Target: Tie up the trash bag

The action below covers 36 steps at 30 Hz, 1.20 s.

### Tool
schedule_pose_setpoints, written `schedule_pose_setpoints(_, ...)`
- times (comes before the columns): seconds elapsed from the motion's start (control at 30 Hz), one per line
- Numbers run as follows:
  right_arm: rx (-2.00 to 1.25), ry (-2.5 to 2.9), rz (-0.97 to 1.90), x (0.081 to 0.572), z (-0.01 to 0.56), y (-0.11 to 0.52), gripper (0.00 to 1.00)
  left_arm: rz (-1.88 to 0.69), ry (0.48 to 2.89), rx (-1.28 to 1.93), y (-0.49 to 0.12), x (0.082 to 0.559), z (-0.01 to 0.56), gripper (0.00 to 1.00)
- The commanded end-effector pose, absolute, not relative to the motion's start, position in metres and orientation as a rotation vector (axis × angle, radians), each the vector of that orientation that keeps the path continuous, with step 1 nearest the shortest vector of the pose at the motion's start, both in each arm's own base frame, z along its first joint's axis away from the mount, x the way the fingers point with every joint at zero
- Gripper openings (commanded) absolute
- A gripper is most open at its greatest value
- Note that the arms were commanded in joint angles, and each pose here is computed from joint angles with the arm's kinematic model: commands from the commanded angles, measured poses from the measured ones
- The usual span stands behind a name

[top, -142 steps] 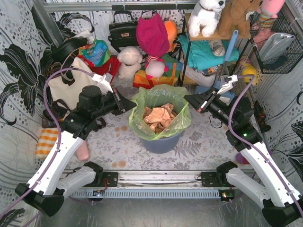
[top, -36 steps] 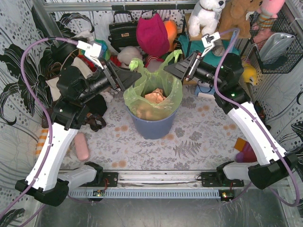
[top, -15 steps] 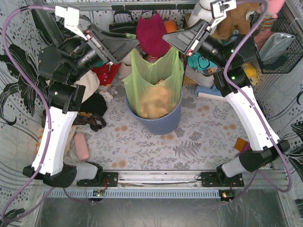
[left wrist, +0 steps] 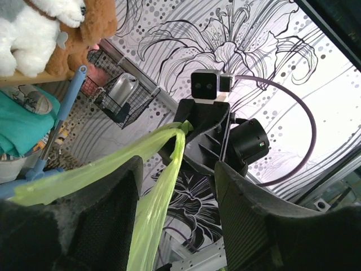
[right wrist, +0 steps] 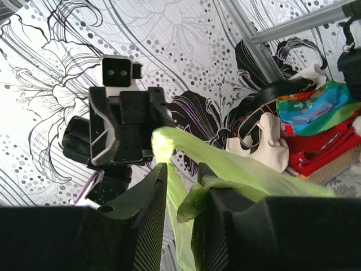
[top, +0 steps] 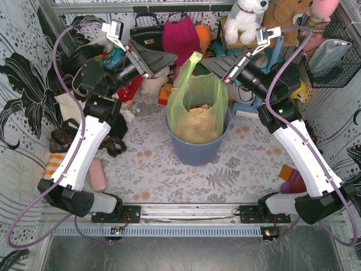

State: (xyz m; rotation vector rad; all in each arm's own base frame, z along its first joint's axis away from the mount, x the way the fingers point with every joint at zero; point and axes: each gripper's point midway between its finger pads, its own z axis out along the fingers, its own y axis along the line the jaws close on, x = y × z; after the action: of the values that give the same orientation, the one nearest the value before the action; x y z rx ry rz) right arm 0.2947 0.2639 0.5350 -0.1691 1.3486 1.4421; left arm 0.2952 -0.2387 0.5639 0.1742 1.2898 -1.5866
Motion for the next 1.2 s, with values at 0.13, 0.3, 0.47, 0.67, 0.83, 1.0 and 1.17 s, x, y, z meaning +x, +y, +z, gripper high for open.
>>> schedule_pose_setpoints(0.13, -0.26, 1.205, 1.403, 0.274, 0.601, 0.254, 0.29, -1.536, 1.183, 0.401, -0.236, 0.255, 0.624, 0.67)
schedule_pose_setpoints(0.3, -0.219, 1.337, 1.344, 0.274, 0.568, 0.249, 0.4, -1.418, 1.35, 0.428, -0.237, 0.263, 0.581, 0.7)
schedule_pose_setpoints(0.47, -0.199, 1.436, 1.291, 0.269, 0.539, 0.241, 0.45, -1.405, 1.467, 0.462, -0.241, 0.266, 0.545, 0.71)
schedule_pose_setpoints(0.67, -0.186, 1.466, 1.247, 0.263, 0.53, 0.233, 0.48, -1.482, 1.521, 0.538, -0.256, 0.272, 0.525, 0.74)
schedule_pose_setpoints(0.83, -0.184, 1.461, 1.244, 0.259, 0.531, 0.231, 0.48, -1.536, 1.529, 0.63, -0.285, 0.276, 0.52, 0.74)
schedule_pose_setpoints(1.0, -0.182, 1.471, 1.237, 0.257, 0.527, 0.229, 0.48, -1.608, 1.521, 0.7, -0.308, 0.279, 0.521, 0.68)
schedule_pose_setpoints(1.17, -0.172, 1.463, 1.24, 0.259, 0.527, 0.229, 0.35, -1.726, 1.426, 0.753, -0.317, 0.268, 0.541, 0.29)
